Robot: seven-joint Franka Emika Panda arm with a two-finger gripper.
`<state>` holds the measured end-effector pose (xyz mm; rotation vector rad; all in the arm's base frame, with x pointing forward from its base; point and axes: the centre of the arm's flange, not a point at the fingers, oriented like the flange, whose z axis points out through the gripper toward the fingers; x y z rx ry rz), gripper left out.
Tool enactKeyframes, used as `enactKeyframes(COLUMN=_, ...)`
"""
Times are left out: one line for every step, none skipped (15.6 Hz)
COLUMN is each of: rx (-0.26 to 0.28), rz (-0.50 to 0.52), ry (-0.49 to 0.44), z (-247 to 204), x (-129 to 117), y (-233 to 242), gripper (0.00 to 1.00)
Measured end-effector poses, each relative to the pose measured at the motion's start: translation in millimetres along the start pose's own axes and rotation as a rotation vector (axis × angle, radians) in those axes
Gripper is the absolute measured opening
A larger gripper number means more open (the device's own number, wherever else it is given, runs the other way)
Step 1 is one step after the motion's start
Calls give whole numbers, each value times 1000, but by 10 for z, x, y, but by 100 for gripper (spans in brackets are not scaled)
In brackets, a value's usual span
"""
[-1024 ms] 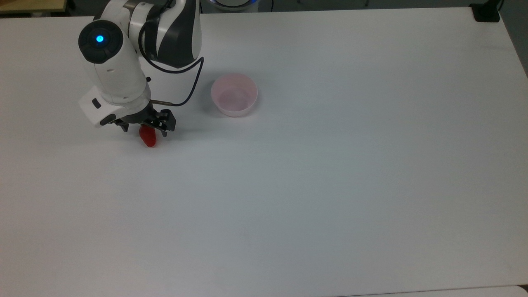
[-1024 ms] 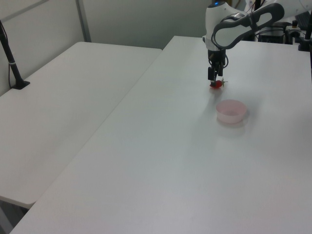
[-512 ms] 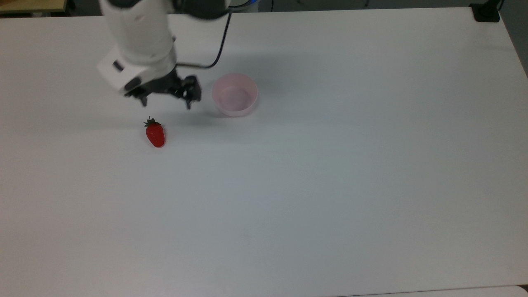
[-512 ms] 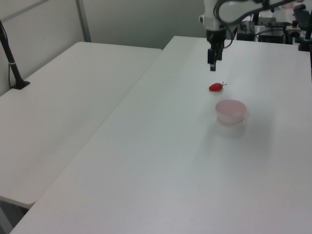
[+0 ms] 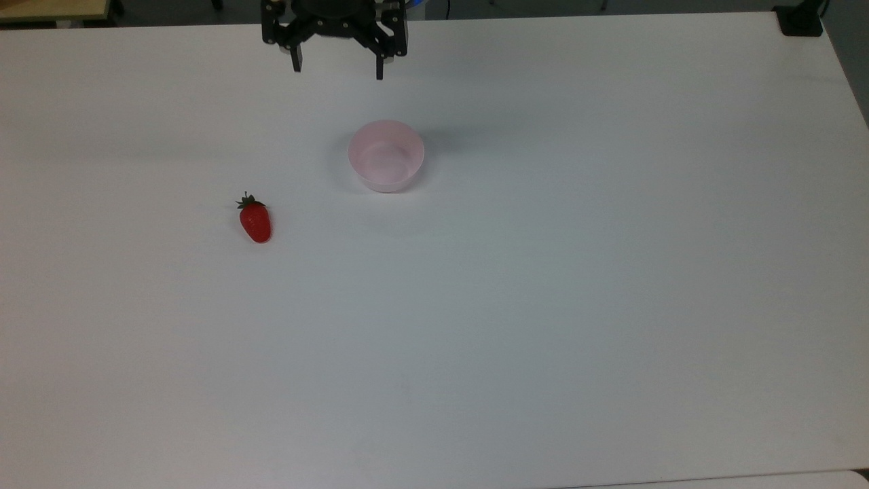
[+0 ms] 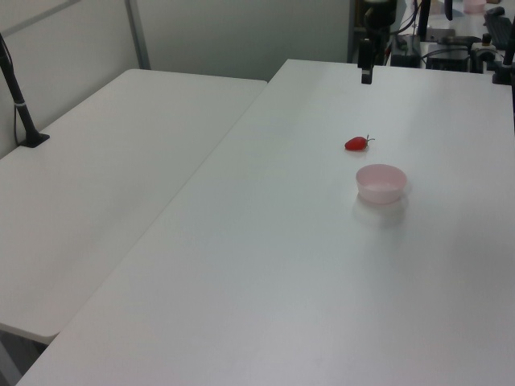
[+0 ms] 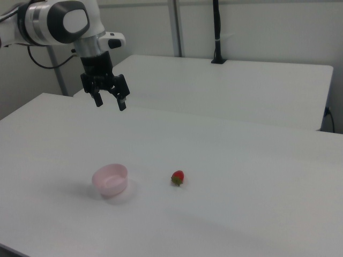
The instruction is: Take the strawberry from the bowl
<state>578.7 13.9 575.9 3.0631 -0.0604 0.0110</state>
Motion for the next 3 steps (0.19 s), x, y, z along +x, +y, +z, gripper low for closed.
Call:
enactKeyframes(rx=-1, rz=19, ry=-6, z=2, x=-11, y=15, gripper=100)
enactKeyframes(rx=-1, rz=30, ry=-9, z=12, x=-11, y=38, gripper=100)
enactKeyframes(rx=-1, rz=37, ry=-10, z=21, x=-10, y=67, gripper=100)
